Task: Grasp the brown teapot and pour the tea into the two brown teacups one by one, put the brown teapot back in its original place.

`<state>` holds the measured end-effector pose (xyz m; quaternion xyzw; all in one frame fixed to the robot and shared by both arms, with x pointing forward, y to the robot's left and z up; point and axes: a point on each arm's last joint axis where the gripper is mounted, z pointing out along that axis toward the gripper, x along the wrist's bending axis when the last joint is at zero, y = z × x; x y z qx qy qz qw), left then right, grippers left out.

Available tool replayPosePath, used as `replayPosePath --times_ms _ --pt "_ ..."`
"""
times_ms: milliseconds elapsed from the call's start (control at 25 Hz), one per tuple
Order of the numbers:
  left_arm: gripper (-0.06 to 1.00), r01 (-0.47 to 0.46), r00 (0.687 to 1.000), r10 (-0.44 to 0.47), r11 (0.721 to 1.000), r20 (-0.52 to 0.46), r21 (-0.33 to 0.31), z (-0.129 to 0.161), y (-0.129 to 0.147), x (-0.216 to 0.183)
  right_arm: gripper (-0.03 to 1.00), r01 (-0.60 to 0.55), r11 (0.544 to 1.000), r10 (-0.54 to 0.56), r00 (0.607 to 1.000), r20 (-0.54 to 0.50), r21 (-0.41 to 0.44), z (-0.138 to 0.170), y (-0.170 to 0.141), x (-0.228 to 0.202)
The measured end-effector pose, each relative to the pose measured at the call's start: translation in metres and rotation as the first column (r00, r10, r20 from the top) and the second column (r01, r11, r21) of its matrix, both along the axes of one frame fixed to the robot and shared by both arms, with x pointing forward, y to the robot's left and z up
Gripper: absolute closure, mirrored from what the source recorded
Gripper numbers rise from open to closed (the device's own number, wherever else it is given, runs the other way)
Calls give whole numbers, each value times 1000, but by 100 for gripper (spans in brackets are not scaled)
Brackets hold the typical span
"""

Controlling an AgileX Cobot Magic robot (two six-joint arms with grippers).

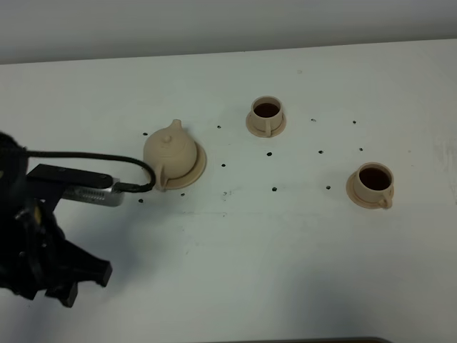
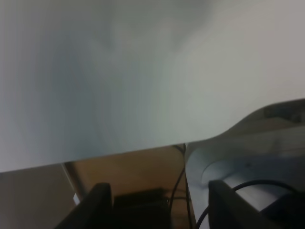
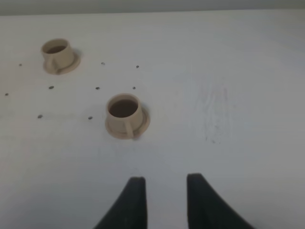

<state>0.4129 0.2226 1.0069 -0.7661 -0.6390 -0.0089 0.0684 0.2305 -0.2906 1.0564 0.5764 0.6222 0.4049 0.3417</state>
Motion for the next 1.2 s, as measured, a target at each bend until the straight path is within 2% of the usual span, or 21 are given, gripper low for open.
replayPosePath --times_ms 200,480,680,920,1040,1200 --pt "47 6 996 -2 999 93 -45 5 19 -38 76 0 1000 0 1000 0 0 0 0 0" --pt "47 86 970 -60 991 234 -99 7 38 -76 76 0 1000 0 1000 0 0 0 0 0" --pt "47 125 947 -89 987 308 -99 8 46 -88 76 0 1000 0 1000 0 0 0 0 0" --pt "47 207 926 -167 974 338 -87 10 48 -91 76 0 1000 0 1000 0 0 0 0 0" --pt "47 196 915 -143 975 378 -104 14 52 -95 76 0 1000 0 1000 0 0 0 0 0" --pt "47 126 883 -51 983 466 -131 21 64 -106 76 0 1000 0 1000 0 0 0 0 0"
